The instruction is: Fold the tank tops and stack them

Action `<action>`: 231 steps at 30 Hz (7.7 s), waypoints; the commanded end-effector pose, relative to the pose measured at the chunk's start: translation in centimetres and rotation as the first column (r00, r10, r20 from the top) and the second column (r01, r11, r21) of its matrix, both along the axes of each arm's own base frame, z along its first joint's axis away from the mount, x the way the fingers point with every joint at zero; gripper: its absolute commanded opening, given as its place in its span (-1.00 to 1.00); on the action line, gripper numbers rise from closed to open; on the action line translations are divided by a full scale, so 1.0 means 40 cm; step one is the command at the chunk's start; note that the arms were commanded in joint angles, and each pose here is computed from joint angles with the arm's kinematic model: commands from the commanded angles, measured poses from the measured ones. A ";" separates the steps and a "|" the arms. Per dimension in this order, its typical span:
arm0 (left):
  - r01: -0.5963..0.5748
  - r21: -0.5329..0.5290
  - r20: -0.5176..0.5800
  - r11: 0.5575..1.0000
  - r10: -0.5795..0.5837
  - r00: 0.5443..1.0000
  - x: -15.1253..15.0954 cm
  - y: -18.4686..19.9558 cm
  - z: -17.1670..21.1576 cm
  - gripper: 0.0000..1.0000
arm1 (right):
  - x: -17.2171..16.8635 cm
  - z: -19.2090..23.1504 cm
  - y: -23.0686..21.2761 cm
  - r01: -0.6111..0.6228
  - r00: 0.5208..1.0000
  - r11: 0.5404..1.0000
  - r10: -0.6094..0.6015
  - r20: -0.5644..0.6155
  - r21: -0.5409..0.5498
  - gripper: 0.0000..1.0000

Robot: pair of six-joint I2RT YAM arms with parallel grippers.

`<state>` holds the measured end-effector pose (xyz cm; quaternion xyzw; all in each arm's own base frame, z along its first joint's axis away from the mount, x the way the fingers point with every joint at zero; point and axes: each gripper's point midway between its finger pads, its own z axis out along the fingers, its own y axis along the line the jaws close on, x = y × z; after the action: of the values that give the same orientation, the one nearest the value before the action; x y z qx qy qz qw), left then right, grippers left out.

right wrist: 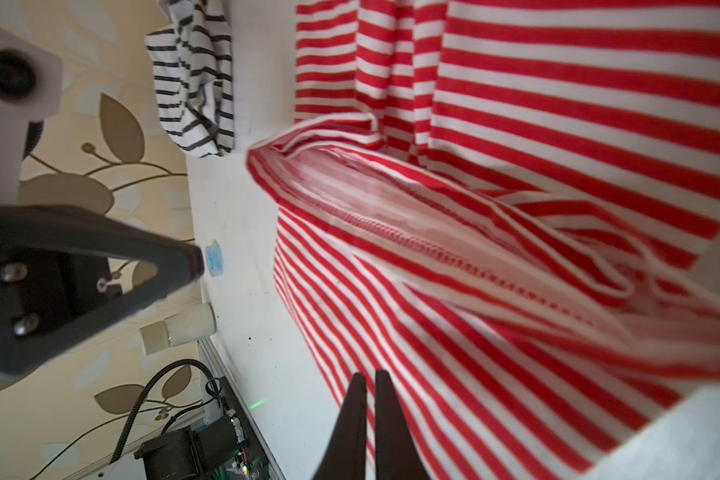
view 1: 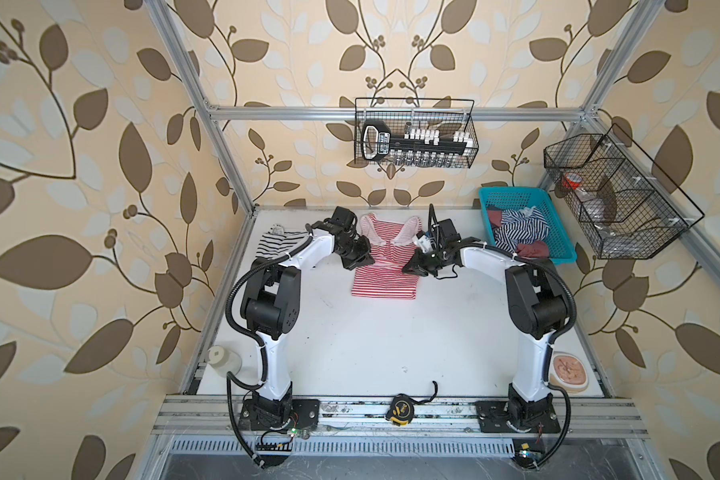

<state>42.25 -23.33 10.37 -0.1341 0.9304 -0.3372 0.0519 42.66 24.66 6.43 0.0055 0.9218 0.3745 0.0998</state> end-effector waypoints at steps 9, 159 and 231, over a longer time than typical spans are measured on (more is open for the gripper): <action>0.057 -0.018 -0.028 0.998 -0.058 0.998 0.065 -0.026 -0.050 -1.00 | 0.146 -0.023 -0.054 0.083 0.997 0.996 -0.083 0.003 0.029 -0.76; -0.180 0.016 -0.013 0.983 0.181 0.983 -0.505 0.099 0.043 -1.00 | -0.500 0.115 -0.089 0.039 0.997 0.996 -0.034 0.063 -0.078 -1.00; -0.208 -0.109 0.122 0.972 0.221 0.968 0.302 0.072 0.052 -0.13 | 0.229 0.085 -0.105 0.254 0.964 0.925 -0.268 0.009 0.281 -0.45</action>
<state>52.49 -20.12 9.36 -0.2250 0.9022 -0.3510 0.1104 50.13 20.54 7.79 0.1343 0.8658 0.4608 0.1418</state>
